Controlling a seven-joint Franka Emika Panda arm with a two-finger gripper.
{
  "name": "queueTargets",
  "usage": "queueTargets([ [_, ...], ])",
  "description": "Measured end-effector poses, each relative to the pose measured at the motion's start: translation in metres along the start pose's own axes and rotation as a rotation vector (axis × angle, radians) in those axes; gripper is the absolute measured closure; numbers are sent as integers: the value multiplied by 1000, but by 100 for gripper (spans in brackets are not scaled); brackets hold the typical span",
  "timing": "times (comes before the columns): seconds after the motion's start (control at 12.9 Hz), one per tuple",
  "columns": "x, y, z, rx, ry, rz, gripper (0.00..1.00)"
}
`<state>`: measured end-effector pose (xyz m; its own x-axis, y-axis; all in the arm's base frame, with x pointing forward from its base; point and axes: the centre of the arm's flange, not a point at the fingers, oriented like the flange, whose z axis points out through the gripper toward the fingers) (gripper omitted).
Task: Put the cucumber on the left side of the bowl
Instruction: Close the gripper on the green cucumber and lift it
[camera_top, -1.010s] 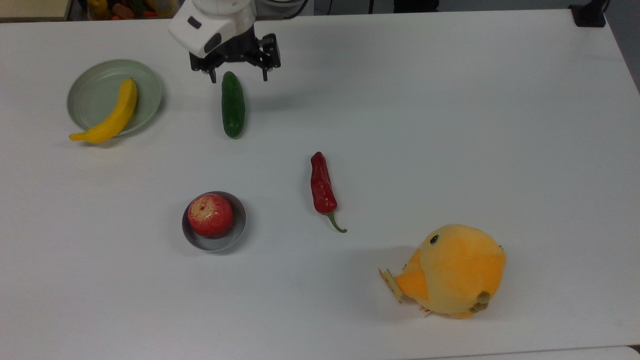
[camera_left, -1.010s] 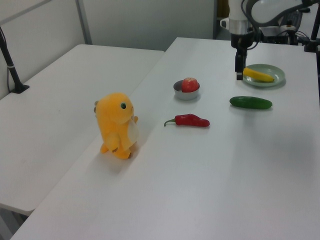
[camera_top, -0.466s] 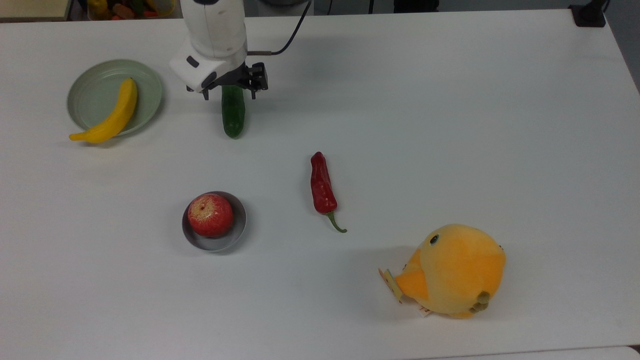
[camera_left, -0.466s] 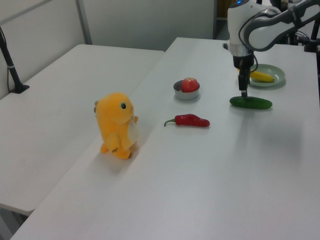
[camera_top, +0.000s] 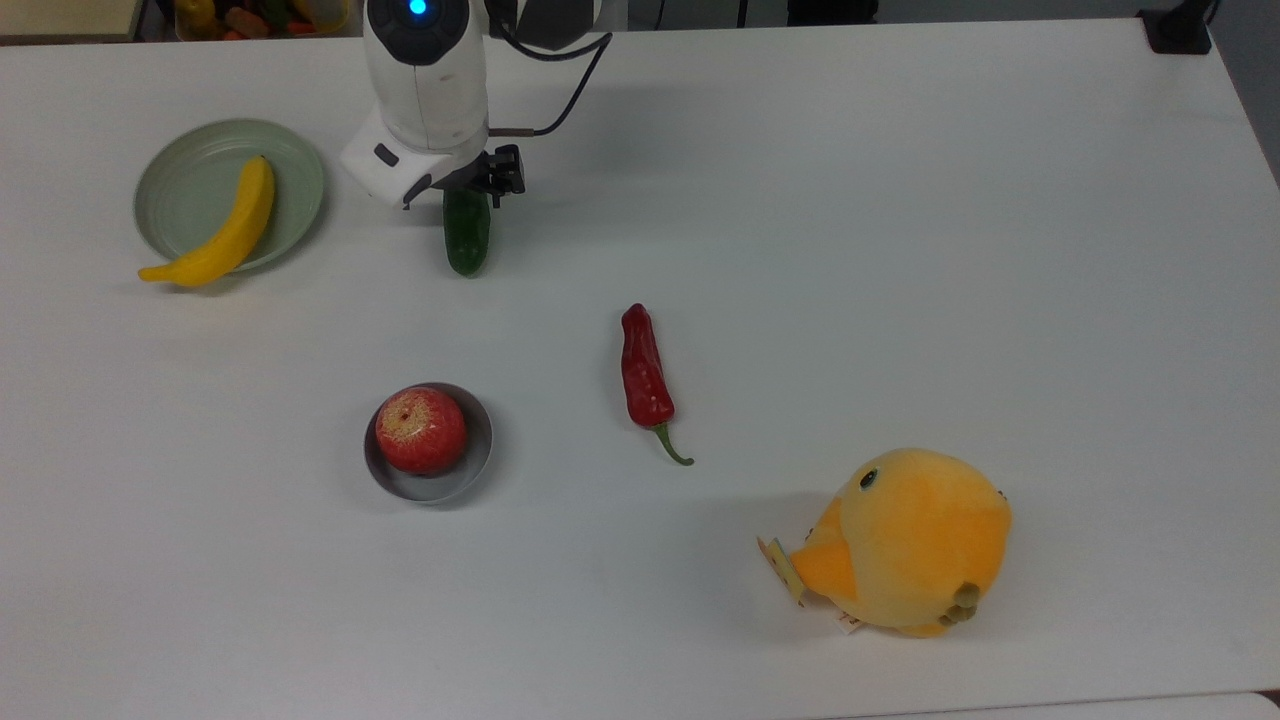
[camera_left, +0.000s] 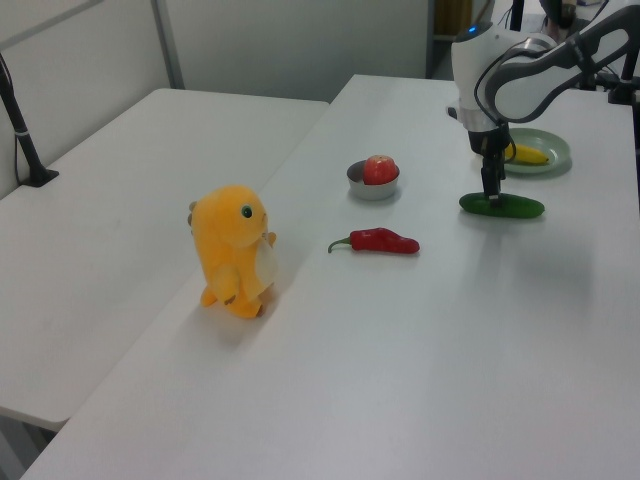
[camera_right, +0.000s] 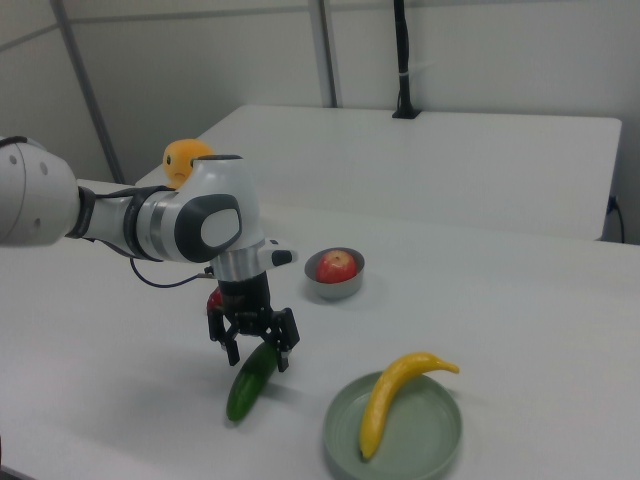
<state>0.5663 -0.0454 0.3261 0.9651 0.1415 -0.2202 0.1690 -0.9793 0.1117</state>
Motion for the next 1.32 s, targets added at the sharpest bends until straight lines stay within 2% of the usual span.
queueTargets([
  [0.47,2,-1,14,-15,-27,-15,5],
  [0.7,3,-1,19,-20,-37,-24,27],
  [0.78,3,-1,20,-22,-39,-26,44],
  [0.86,3,-1,19,-25,-38,-28,49],
  [1.32,4,-1,17,-26,-33,-28,49],
])
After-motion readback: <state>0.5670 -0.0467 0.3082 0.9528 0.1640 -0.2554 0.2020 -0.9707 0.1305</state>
